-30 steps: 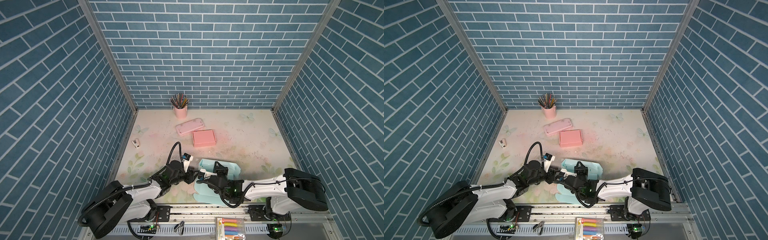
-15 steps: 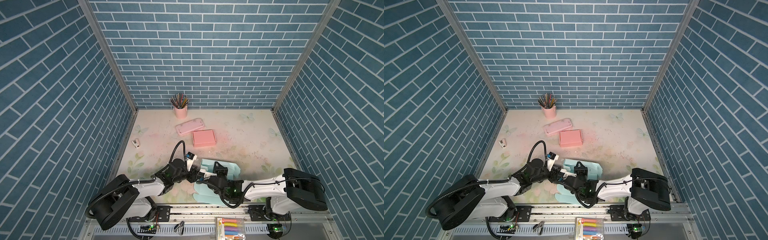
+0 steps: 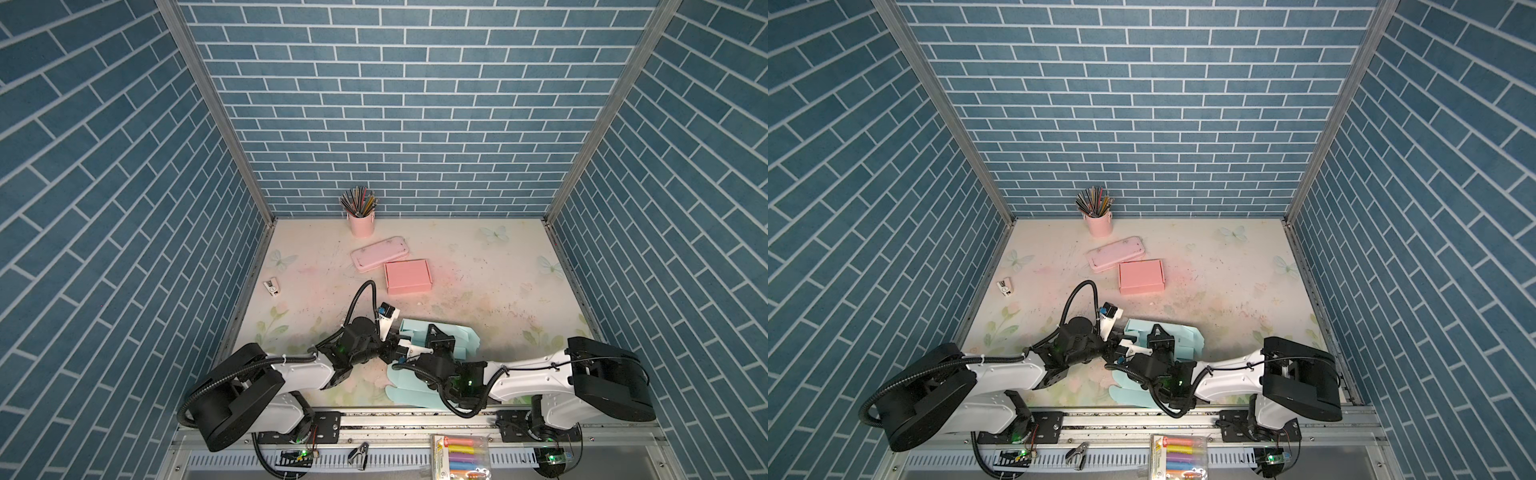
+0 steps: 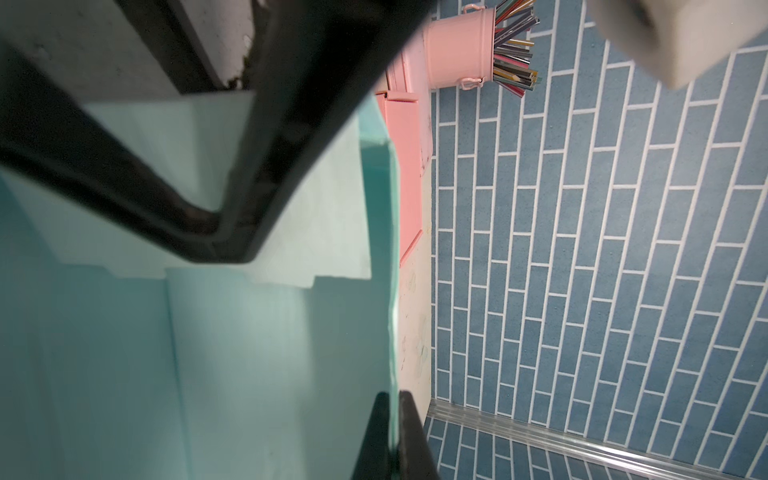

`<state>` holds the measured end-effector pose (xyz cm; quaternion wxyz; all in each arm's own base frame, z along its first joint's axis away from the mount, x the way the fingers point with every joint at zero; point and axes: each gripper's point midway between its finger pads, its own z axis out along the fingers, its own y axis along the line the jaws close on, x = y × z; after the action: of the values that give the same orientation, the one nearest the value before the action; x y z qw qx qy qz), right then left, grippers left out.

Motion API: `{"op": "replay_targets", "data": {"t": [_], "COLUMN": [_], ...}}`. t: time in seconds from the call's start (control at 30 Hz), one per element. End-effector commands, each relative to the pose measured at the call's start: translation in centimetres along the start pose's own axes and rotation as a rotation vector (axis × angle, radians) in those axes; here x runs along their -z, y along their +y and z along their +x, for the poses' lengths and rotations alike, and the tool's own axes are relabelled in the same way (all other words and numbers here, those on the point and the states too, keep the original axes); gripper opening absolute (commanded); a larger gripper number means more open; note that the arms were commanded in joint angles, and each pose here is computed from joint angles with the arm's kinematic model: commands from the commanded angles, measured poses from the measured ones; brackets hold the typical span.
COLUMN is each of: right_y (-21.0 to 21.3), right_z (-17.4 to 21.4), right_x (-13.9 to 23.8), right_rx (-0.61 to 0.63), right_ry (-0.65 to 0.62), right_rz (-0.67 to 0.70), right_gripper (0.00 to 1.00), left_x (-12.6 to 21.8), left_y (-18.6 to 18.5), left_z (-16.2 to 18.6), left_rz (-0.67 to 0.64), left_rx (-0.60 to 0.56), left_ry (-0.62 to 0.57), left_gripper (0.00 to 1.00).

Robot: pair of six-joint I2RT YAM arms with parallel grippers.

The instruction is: Fold the paper box

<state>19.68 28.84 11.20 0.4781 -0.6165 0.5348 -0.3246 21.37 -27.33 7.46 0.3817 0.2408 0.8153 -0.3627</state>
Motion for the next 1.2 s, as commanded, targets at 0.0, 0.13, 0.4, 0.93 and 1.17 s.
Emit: {"op": "replay_targets", "data": {"t": [0.0, 0.13, 0.4, 0.93, 1.17], "right_y": [0.1, -0.5, -1.0, -7.9, -15.1], "right_z": [-0.9, -1.4, -2.0, -6.0, -7.7], "right_x": [0.5, 0.7, 1.6, 6.0, 7.4], "right_rx": [-0.009, -0.037, -0.132, -0.58, -0.909], "right_ry": [-0.038, -0.05, -0.069, -0.28, -0.436], "right_rz": [-0.018, -0.014, -0.047, -0.17, -0.279], "right_gripper": [0.0, 0.0, 0.06, 0.58, 0.63], "left_x": [-0.1, -0.1, 0.2, 0.8, 1.2], "left_y": [0.0, 0.3, 1.0, 2.2, 2.7], "left_z": [-1.8, -1.7, -1.9, -2.3, -3.2], "left_rz": [-0.024, -0.042, -0.092, -0.166, -0.208], "left_rx": [-0.028, -0.031, -0.038, -0.058, -0.07], "left_ry": [-0.054, -0.058, -0.081, -0.096, -0.124], "left_gripper": [0.39, 0.34, 0.19, 0.13, 0.12]}}
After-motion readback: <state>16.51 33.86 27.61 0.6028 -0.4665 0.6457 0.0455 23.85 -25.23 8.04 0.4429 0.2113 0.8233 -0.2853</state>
